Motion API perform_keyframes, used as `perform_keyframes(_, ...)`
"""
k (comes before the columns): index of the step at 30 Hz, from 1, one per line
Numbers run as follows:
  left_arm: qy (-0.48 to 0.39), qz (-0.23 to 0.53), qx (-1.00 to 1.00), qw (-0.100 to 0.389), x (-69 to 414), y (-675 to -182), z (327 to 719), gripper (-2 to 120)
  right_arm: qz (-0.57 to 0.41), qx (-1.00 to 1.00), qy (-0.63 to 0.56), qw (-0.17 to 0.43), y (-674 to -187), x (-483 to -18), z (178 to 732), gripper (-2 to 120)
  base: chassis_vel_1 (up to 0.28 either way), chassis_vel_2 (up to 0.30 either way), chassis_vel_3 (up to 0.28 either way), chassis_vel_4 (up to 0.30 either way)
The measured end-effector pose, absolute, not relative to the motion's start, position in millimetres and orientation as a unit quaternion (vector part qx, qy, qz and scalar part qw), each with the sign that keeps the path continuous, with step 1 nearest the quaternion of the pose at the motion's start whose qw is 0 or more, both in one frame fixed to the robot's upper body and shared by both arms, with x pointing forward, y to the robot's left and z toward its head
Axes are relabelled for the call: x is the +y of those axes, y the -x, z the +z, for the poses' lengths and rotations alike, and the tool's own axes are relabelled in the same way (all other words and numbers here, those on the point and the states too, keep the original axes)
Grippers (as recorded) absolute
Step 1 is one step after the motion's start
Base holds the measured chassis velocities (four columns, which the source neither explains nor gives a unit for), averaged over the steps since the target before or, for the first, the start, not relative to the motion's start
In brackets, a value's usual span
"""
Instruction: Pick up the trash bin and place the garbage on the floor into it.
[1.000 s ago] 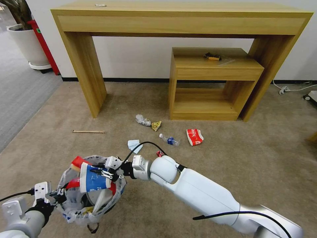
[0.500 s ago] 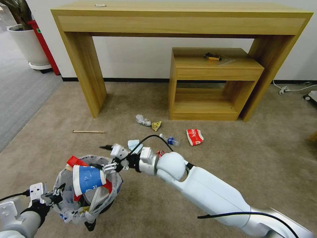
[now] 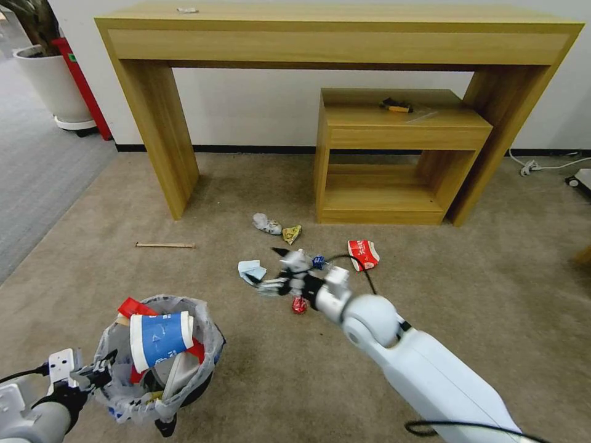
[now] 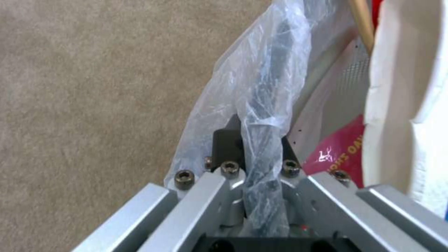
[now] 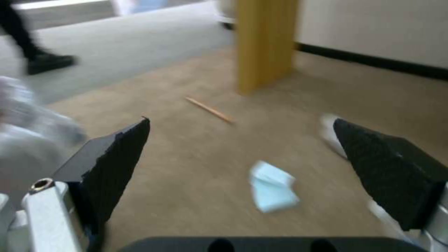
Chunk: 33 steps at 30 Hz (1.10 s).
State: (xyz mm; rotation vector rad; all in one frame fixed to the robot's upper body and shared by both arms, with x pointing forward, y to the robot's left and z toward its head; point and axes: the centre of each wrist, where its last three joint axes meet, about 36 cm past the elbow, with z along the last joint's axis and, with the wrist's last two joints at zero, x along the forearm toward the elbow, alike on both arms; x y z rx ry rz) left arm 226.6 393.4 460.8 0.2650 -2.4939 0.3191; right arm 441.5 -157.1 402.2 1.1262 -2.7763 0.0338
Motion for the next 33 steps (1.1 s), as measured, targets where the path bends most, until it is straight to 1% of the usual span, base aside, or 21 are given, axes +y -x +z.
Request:
perform_keyframes(1, -0.100, 0.120, -0.940, 0.303, 394.2, -225.5, 460.7, 0, 0.006, -0.935, -0.347, 0.074, -436.4, -172.2, 394.0, 100, 0.000, 0.000, 0.000, 0.000)
perform_keyframes(2, -0.100, 0.120, -0.940, 0.303, 394.2, -225.5, 460.7, 0, 0.006, -0.935, -0.347, 0.074, -436.4, -172.2, 394.0, 100, 0.000, 0.000, 0.000, 0.000)
perform_keyframes(5, -0.100, 0.121, -0.940, 0.304, 395.4, -223.8, 460.5, 0, -0.001, -0.953, -0.293, 0.077, -423.2, -202.1, 376.4, 100, 0.000, 0.000, 0.000, 0.000)
perform_keyframes(9, -0.100, 0.121, -0.939, 0.305, 396.3, -223.1, 459.9, 0, -0.002, -0.961, -0.266, 0.081, -412.3, -219.5, 366.6, 100, 0.000, 0.000, 0.000, 0.000)
perform_keyframes(11, -0.103, 0.123, -0.938, 0.308, 399.8, -221.8, 457.4, 0, 0.000, -0.967, -0.240, 0.085, -396.1, -239.9, 360.0, 100, 0.000, 0.000, 0.000, 0.000)
perform_keyframes(12, -0.103, 0.123, -0.938, 0.308, 399.8, -221.8, 457.4, 0, 0.000, -0.967, -0.240, 0.085, -396.1, -239.9, 360.0, 100, 0.000, 0.000, 0.000, 0.000)
perform_keyframes(13, -0.107, 0.125, -0.936, 0.313, 404.4, -220.0, 453.9, 0, 0.000, -0.970, -0.225, 0.087, -383.0, -252.2, 357.1, 100, 0.000, 0.000, 0.000, 0.000)
perform_keyframes(15, -0.113, 0.125, -0.933, 0.319, 411.1, -217.1, 450.1, 0, -0.003, -0.974, -0.209, 0.087, -371.6, -263.2, 355.0, 100, 0.000, 0.000, 0.000, 0.000)
perform_keyframes(21, -0.112, 0.123, -0.931, 0.325, 414.2, -213.5, 448.9, 0, -0.007, -0.977, -0.195, 0.083, -365.9, -272.7, 353.6, 100, 0.000, 0.000, 0.000, 0.000)
perform_keyframes(29, -0.110, 0.119, -0.933, 0.322, 411.5, -214.0, 452.3, 0, -0.013, -0.980, -0.188, 0.070, -375.3, -275.2, 358.3, 100, 0.000, 0.000, 0.000, 0.000)
perform_keyframes(33, -0.108, 0.118, -0.934, 0.320, 409.5, -215.3, 453.8, 0, -0.011, -0.981, -0.183, 0.070, -378.7, -279.1, 358.2, 100, -0.078, 0.056, 0.058, -0.060)
